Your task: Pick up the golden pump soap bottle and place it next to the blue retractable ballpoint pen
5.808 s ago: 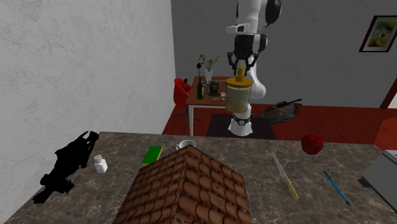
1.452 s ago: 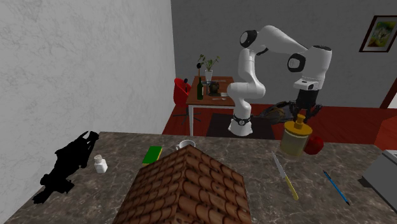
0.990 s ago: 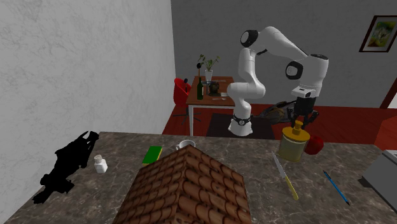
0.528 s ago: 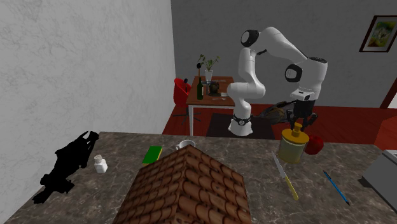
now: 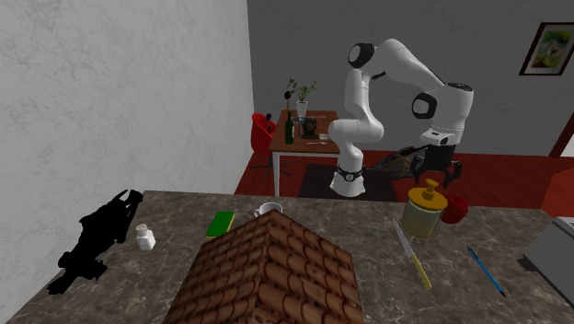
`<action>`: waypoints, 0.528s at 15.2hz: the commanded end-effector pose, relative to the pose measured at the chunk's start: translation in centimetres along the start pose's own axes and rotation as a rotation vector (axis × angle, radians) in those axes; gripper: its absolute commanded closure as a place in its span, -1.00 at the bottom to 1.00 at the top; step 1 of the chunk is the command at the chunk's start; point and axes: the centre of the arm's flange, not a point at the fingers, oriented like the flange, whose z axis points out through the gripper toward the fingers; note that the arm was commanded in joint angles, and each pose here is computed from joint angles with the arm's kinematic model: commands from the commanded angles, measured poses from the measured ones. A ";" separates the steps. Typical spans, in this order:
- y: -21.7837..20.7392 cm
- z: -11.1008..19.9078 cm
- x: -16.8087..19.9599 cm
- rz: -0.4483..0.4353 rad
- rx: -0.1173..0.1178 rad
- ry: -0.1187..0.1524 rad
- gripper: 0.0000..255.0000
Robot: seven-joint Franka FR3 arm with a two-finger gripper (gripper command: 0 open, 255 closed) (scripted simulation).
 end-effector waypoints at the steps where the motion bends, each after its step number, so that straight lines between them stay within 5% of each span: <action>1: 0.0 -1.3 0.0 0.000 0.000 0.000 -1.00; 4: 0.0 -5.0 0.0 0.000 0.000 0.000 -1.00; 8: 0.0 -5.0 0.0 0.000 0.000 0.000 -1.00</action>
